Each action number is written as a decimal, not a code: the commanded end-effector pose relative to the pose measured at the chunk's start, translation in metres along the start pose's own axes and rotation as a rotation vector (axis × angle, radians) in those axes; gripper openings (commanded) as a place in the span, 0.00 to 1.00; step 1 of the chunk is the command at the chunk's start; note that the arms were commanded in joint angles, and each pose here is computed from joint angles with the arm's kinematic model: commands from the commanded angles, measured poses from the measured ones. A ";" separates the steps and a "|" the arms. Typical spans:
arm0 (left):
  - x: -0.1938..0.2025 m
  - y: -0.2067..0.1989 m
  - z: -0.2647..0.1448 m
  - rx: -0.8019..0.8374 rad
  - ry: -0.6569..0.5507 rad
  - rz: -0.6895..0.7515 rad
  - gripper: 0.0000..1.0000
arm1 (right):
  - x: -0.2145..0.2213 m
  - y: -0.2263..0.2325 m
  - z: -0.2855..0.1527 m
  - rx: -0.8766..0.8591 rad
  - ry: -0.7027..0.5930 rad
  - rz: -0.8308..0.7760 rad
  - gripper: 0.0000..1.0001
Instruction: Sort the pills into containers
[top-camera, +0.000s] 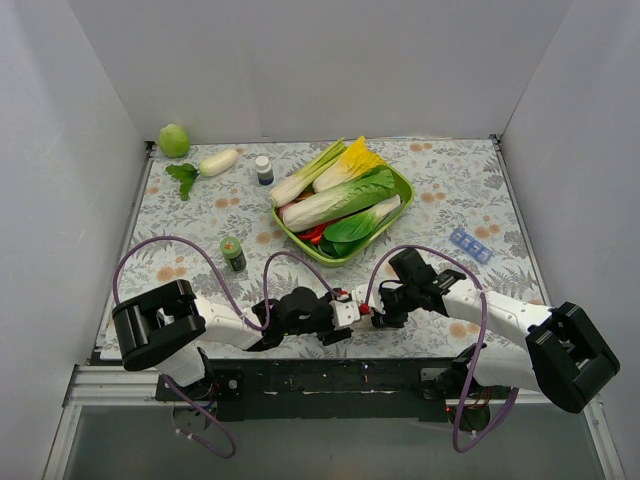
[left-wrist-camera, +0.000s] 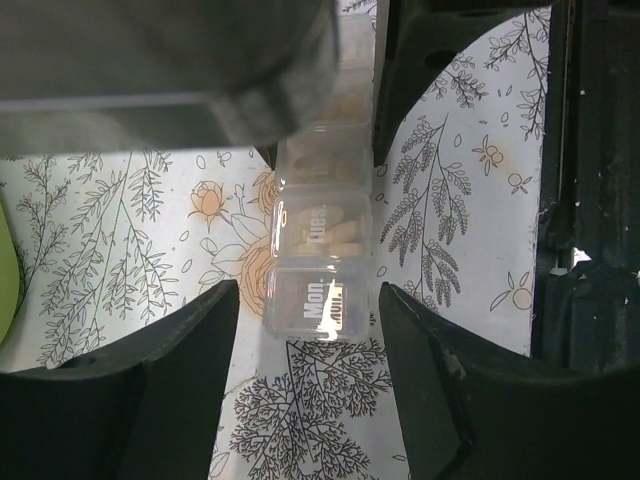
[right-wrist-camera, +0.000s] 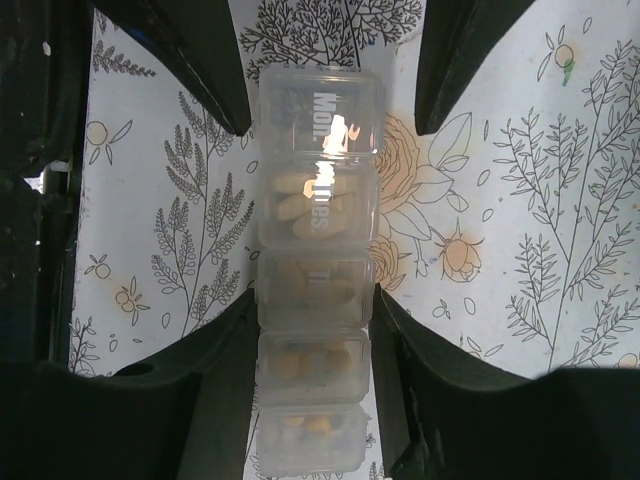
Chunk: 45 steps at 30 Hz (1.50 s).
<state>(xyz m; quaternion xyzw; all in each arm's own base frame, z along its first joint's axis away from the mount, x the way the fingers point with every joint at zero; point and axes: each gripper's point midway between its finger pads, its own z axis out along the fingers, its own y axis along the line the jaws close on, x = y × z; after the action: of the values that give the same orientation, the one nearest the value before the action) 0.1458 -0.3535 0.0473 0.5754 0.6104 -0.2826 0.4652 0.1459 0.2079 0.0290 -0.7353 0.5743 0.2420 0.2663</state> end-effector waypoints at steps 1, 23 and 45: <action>-0.019 0.001 0.001 -0.011 -0.057 0.003 0.60 | -0.023 -0.005 -0.001 0.012 -0.082 -0.016 0.06; -0.028 -0.004 -0.025 -0.012 -0.128 -0.016 0.66 | -0.034 -0.002 -0.007 -0.005 -0.140 -0.018 0.04; -0.028 -0.007 -0.014 0.014 -0.101 -0.037 0.22 | -0.033 -0.001 -0.008 -0.011 -0.148 -0.011 0.04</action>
<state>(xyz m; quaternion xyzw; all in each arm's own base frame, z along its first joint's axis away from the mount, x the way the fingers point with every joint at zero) 0.1347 -0.3418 0.0604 0.5559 0.6060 -0.3060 0.4797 0.1362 0.2192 0.0452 -0.7192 0.5626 0.2913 0.2854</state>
